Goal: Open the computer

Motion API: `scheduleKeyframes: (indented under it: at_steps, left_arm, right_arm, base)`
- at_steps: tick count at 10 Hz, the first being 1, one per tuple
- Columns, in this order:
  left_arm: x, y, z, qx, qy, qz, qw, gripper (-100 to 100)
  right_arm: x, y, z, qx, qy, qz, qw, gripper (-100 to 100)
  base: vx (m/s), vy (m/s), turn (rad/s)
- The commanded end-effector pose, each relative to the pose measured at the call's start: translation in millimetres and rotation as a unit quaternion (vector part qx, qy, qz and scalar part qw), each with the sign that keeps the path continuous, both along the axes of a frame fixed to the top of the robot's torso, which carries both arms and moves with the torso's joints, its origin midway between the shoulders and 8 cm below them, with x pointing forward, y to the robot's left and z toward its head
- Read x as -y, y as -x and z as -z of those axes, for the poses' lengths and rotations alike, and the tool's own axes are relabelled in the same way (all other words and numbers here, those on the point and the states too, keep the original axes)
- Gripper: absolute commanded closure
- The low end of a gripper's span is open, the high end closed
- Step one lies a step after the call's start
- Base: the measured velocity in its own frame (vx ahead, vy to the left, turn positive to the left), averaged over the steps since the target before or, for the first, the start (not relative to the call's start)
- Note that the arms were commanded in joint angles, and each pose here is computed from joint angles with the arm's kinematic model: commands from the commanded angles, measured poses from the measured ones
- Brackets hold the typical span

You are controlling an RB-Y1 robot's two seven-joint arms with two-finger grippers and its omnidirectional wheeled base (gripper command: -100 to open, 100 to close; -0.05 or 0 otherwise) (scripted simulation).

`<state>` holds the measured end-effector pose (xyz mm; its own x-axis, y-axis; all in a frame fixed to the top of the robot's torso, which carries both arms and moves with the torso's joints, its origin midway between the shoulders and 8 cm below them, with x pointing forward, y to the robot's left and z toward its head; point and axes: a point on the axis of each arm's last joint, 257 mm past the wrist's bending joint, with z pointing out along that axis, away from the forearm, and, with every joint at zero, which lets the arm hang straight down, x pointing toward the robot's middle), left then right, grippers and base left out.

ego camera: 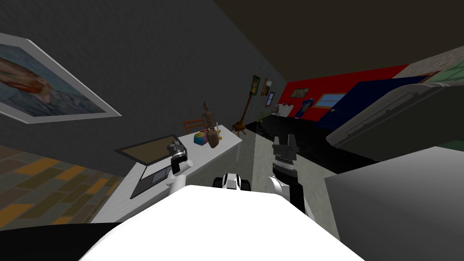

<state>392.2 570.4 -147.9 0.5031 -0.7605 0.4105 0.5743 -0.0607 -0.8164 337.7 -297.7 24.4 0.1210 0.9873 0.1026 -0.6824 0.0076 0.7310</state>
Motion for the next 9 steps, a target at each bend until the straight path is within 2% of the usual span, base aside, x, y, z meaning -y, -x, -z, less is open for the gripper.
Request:
scheduleKeyframes:
  at_steps: [1, 5, 9]
  left_arm:
    - [-15.4, -3.4, -20.6, -0.004, -0.022, 0.000, 0.9997, -100]
    - [-32.3, -12.3, -40.6, -0.016, -0.032, 0.000, 0.9994, -100]
    - [-40.5, -23.2, -44.6, -0.030, -0.017, 0.003, 0.9994, -100]
  right_arm:
    - [0.0, 0.0, 0.0, 0.000, 0.000, 0.000, 1.0000, 0]
    - [0.0, 0.0, 0.0, 0.000, 0.000, 0.000, 1.0000, 0]
    - [0.0, 0.0, 0.0, 0.000, 0.000, 0.000, 1.0000, 0]
  base:
    - [0.006, -0.004, 0.018]
    - [0.010, -0.008, 0.026]
    - [0.011, -0.009, 0.031]
